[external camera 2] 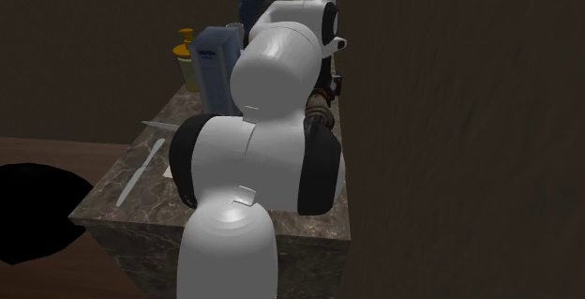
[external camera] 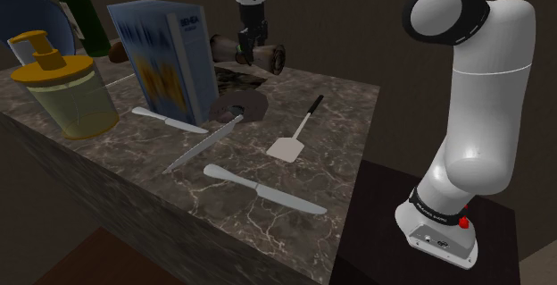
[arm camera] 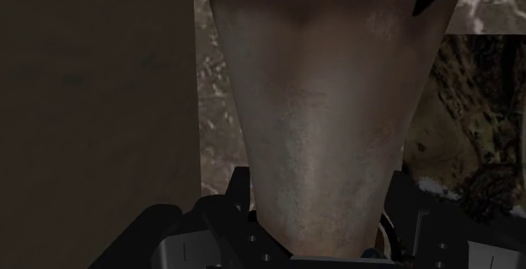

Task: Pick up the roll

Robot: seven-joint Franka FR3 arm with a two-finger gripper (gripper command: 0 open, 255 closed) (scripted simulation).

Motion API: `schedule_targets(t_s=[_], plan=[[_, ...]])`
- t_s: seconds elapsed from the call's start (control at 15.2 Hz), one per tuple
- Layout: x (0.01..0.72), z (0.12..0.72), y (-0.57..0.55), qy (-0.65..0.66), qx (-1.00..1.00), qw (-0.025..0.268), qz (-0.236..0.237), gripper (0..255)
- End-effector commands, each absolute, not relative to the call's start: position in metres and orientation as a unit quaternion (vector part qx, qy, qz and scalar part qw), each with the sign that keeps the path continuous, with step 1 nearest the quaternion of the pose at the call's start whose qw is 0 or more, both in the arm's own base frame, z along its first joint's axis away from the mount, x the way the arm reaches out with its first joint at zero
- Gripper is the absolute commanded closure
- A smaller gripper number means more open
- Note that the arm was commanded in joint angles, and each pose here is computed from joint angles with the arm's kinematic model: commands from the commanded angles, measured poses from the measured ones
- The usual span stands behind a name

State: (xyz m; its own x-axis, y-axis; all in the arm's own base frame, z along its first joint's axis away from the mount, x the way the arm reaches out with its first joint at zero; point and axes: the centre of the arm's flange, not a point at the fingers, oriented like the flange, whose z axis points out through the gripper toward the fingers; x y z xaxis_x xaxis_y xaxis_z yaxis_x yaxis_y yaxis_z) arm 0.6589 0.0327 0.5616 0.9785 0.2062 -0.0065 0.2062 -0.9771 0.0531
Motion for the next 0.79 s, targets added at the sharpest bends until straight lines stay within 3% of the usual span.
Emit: schedule_targets(t_s=[0.0, 0.73], plan=[[0.659, 0.561, 0.033, 0.104, 0.994, 0.027, -0.001, 255], [0.659, 0.604, 0.033, 0.104, 0.994, 0.027, -0.001, 255]])
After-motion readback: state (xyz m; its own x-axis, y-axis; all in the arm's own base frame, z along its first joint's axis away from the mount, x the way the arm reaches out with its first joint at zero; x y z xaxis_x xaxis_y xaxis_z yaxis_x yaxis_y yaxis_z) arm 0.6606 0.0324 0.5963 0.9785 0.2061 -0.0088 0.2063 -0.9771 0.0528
